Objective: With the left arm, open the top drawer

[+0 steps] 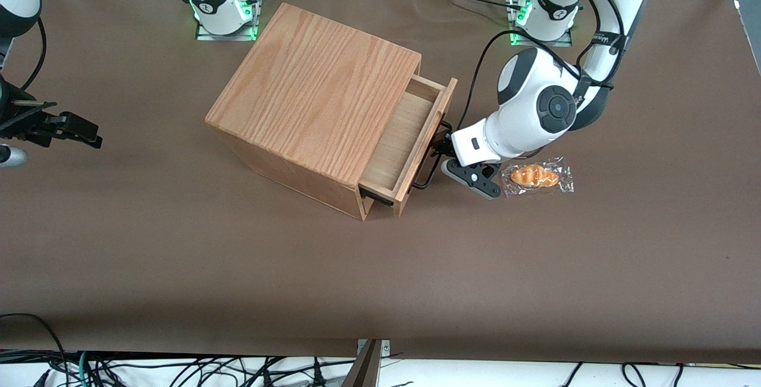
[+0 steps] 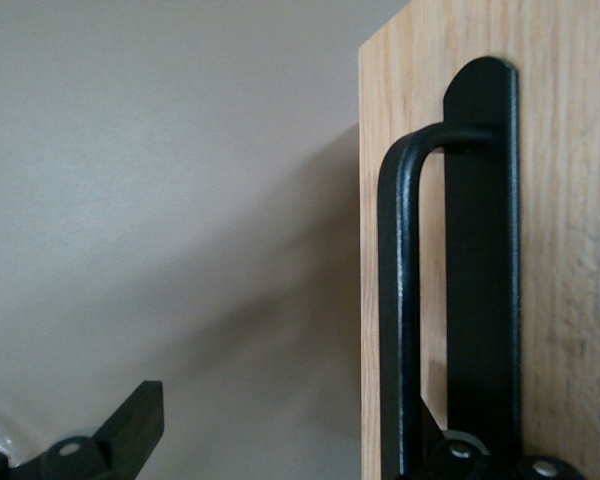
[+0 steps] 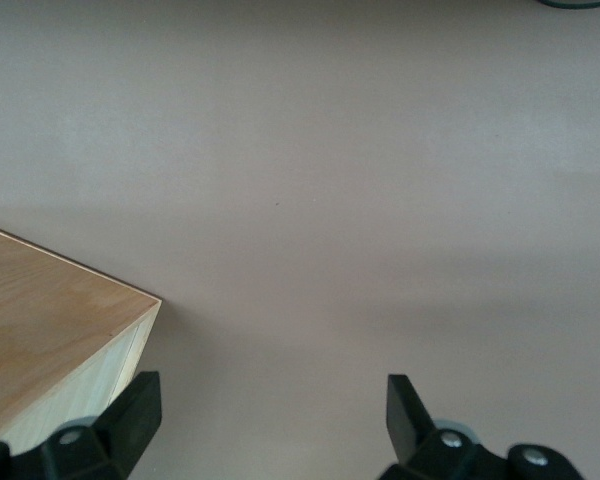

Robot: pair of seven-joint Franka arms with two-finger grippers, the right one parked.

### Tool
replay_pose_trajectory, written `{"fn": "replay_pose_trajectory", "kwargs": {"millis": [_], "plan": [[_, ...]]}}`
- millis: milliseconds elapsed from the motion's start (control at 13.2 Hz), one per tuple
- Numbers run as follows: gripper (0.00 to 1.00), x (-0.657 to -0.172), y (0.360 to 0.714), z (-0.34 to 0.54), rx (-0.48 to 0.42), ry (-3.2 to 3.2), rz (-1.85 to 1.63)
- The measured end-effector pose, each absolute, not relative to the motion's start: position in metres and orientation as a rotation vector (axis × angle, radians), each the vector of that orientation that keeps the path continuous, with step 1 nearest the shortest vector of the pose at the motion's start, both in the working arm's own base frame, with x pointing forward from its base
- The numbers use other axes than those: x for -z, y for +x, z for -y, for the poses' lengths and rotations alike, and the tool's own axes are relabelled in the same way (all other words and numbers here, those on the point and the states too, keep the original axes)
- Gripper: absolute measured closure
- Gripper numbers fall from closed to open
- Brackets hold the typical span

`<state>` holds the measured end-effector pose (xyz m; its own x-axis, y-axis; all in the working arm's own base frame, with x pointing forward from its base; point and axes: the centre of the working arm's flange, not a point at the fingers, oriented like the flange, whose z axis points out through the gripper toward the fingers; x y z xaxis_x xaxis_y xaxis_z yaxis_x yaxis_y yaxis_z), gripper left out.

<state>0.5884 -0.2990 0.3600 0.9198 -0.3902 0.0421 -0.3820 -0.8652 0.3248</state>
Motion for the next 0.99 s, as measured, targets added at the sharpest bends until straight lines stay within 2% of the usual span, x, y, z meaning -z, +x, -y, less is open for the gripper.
{"fn": "replay_pose_trajectory", "kwargs": {"millis": [987], "plan": [[0.0, -0.363, 0.607, 0.244, 0.055, 2.782, 0.534]]}}
